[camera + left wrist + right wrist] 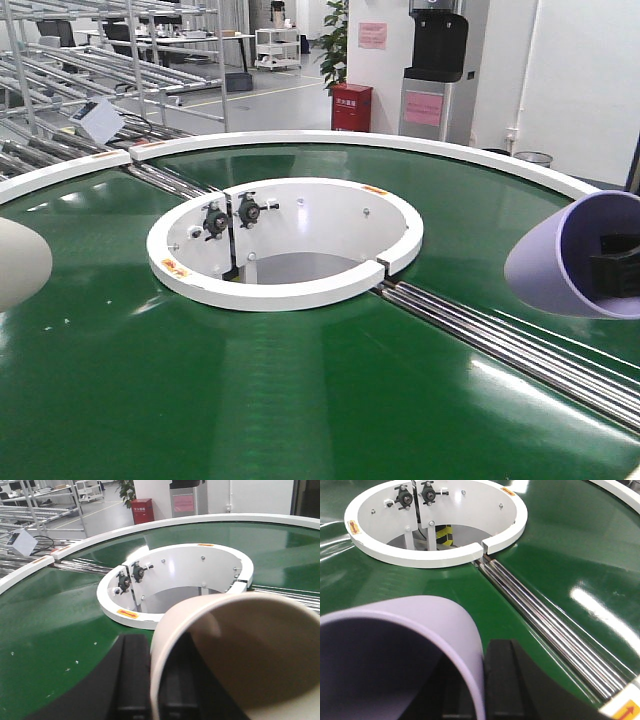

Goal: Grab cup from conveyor and place in blue bin
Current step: 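Hold both cups while the base drives to the blue bins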

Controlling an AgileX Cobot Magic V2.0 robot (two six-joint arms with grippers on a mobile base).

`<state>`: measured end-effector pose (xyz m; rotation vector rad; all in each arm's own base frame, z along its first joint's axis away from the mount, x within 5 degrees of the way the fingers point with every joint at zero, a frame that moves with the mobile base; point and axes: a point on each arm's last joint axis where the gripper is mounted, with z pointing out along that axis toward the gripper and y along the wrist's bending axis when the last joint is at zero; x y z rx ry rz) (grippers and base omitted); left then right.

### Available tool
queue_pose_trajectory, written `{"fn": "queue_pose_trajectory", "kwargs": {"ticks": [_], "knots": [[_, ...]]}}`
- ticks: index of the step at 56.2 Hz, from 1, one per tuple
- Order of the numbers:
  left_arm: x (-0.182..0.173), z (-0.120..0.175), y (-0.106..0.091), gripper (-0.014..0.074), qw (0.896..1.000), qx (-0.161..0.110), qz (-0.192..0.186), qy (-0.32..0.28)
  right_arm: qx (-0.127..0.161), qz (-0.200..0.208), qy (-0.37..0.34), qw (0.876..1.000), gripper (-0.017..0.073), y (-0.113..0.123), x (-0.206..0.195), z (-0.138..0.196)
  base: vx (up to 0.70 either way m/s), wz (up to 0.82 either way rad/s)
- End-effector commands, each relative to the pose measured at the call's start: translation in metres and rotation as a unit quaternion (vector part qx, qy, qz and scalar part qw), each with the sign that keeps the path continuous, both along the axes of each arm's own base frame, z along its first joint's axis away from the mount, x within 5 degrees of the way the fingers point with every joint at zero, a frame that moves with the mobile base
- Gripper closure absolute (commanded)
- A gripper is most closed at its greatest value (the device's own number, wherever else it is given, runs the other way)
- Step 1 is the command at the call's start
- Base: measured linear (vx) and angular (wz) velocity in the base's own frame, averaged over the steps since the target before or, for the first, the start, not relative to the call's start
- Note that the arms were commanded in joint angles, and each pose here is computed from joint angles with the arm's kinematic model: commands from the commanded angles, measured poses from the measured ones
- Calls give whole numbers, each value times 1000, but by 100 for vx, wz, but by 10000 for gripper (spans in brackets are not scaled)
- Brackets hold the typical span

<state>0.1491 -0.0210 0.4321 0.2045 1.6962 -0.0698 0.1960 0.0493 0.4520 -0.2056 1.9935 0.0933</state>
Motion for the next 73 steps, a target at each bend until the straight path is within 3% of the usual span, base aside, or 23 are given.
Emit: {"fn": "queue_pose_trajectory", "kwargs": {"ticks": [1,73], "knots": [[-4,19,1,601,998,-16,5,-64,7,3,-65,998,568,-2,-4,20,-15,-11],[-4,19,1,600,998,-16,5,-64,7,3,-65,998,568,-2,-4,20,-13,-16]]}}
